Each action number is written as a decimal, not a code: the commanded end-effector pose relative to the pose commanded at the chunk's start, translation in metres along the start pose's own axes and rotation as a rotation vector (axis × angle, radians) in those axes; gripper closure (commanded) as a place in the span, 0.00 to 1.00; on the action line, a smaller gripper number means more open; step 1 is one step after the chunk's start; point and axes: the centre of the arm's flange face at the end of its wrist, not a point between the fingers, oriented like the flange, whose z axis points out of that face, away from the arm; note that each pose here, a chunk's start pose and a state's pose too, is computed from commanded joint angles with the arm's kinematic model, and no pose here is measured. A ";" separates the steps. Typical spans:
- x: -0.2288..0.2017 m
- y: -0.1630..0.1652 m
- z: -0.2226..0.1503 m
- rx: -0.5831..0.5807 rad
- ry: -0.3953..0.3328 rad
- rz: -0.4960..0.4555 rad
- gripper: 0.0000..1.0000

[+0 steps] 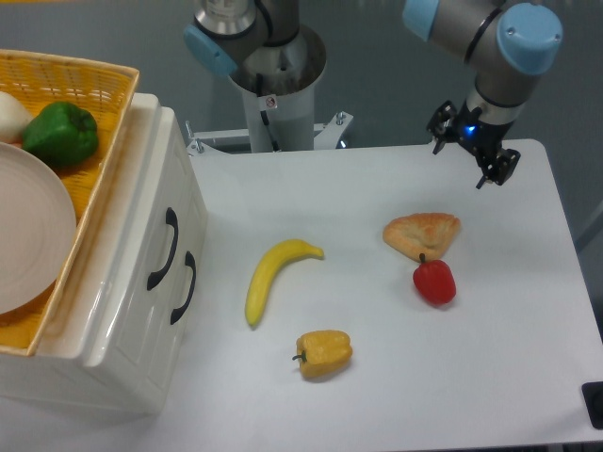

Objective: Slide open the top white drawer
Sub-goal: 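Move the gripper across the table toward the white cabinet's top drawer handle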

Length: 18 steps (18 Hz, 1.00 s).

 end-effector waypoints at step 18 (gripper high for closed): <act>0.067 -0.144 0.002 0.111 0.113 -0.342 0.00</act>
